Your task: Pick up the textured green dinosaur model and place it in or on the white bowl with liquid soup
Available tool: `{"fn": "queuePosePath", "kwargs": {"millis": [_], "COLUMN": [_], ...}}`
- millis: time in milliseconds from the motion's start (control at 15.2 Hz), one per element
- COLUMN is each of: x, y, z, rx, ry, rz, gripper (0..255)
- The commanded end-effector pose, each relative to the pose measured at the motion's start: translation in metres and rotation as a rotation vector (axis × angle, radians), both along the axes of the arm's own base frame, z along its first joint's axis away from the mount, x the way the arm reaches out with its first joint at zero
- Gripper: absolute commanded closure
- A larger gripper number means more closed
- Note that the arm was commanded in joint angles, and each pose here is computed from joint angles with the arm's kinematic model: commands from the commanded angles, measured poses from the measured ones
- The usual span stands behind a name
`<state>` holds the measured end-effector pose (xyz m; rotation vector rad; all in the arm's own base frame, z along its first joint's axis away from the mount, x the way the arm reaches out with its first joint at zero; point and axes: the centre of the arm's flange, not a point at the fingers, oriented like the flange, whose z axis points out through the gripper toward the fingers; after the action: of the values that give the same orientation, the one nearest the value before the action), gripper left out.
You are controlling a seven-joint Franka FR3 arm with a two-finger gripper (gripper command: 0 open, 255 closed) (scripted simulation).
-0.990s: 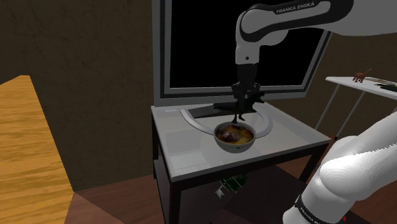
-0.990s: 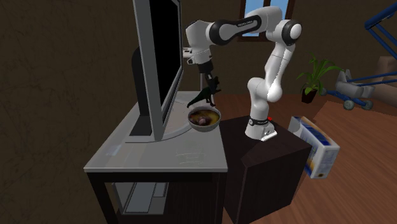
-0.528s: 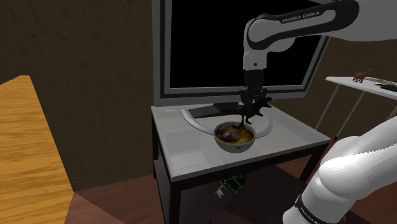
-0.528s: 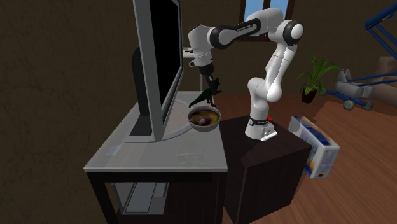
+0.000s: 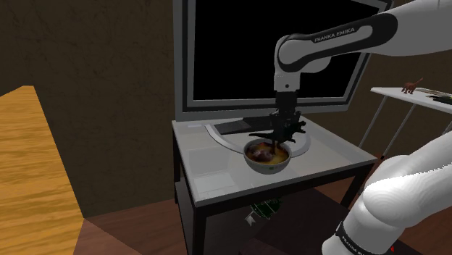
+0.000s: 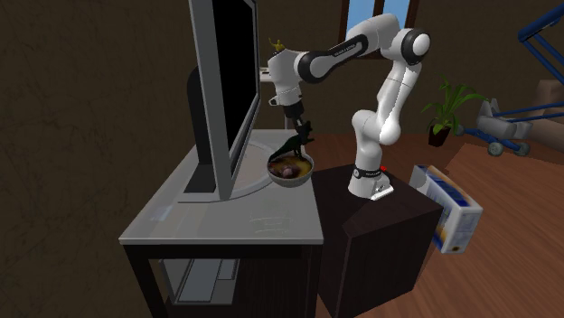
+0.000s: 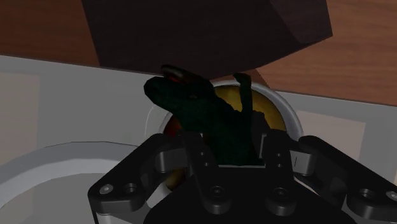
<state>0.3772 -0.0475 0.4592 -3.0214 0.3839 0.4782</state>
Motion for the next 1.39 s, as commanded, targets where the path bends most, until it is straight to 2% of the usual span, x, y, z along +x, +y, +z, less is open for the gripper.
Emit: {"fn": "queuePosePath", "kwargs": {"millis": [0, 528, 594, 924, 1188, 1320], "x": [0.0, 0.0, 0.0, 0.0, 0.015, 0.015], "y": [-0.001, -0.001, -0.001, -0.001, -0.005, -0.005], "z": [-0.011, -0.015, -0.015, -0.015, 0.032, 0.032], "rx": [0.0, 0.0, 0.0, 0.0, 0.0, 0.0], "ry": [-0.001, -0.001, -0.001, -0.001, -0.001, -0.001], "rz": [0.0, 0.0, 0.0, 0.0, 0.0, 0.0], "gripper": [255, 255, 0, 0, 0, 0]}}
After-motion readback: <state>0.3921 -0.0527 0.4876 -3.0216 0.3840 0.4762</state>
